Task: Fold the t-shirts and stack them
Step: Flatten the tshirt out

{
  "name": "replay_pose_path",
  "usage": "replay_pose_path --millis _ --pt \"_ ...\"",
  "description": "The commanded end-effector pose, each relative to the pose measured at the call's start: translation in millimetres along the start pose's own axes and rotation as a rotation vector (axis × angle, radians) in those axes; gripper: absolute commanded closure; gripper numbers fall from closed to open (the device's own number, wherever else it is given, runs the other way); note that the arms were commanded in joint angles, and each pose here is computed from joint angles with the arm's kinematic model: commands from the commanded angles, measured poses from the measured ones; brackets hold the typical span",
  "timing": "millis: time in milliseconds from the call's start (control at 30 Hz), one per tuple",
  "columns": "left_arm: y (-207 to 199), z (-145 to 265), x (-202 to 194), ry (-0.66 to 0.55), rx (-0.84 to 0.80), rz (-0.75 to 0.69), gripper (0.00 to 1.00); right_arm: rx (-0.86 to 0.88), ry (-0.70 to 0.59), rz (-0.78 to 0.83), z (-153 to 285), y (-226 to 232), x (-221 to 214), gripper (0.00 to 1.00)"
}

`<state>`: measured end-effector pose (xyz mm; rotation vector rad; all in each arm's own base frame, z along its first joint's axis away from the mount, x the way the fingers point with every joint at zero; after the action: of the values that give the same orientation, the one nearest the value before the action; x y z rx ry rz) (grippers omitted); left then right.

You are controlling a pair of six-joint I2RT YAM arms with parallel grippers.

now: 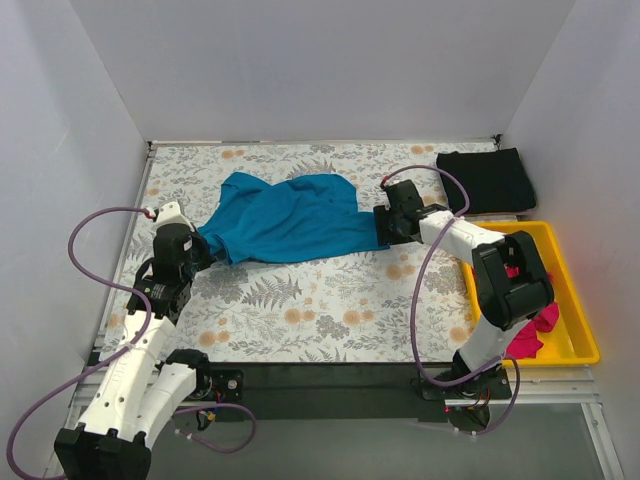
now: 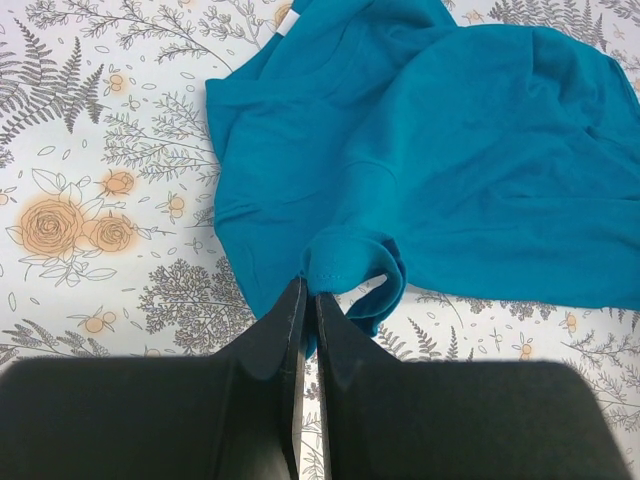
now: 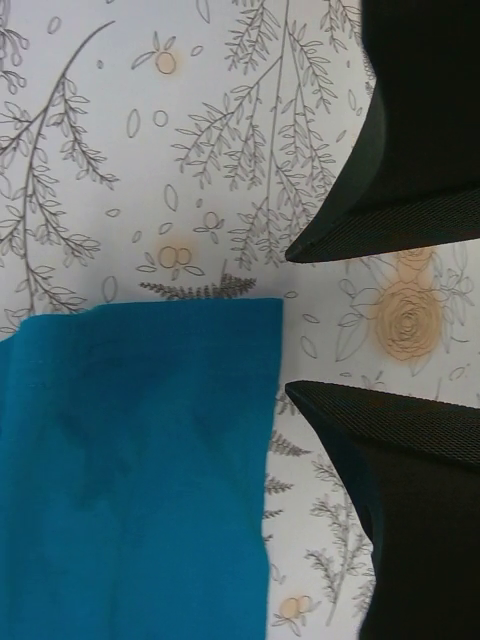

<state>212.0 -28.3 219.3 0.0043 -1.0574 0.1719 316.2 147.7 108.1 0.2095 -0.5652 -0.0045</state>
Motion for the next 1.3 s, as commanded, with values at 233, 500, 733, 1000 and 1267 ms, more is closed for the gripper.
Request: replay_pose_path --millis 233,500,733,1000,1267 --pt "0 3 2 -0.028 0.022 -0.011 1.0 -0.118 -0.055 -0.01 -28 9 12 0.46" --pt "0 3 1 -0.03 0.027 -0.017 1.0 -0.173 0.063 0.032 -46 4 -20 0.58" --pt "0 1 1 -0.025 0.036 -0.018 1.0 -0.206 0.066 0.061 -41 -3 -23 0.99" --pt "-6 -18 25 -0.042 0.083 -0.009 1.0 -0.201 -0.171 0.074 21 7 53 0.99" --pt "-3 -4 165 -0.321 0.255 -0.021 1.0 -0.139 -0.621 0.069 182 26 172 0.99"
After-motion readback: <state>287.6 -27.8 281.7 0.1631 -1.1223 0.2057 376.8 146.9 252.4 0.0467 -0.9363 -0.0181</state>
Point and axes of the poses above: each gripper's point midway between its finger pads, its own z axis back along the fingers, its own y axis along the line the jaws close on, x = y × z, the point moved 7 cm from there along z, back along the fingers, and after that the axes turned 12 degrees about -z, right-handed, at the moved point
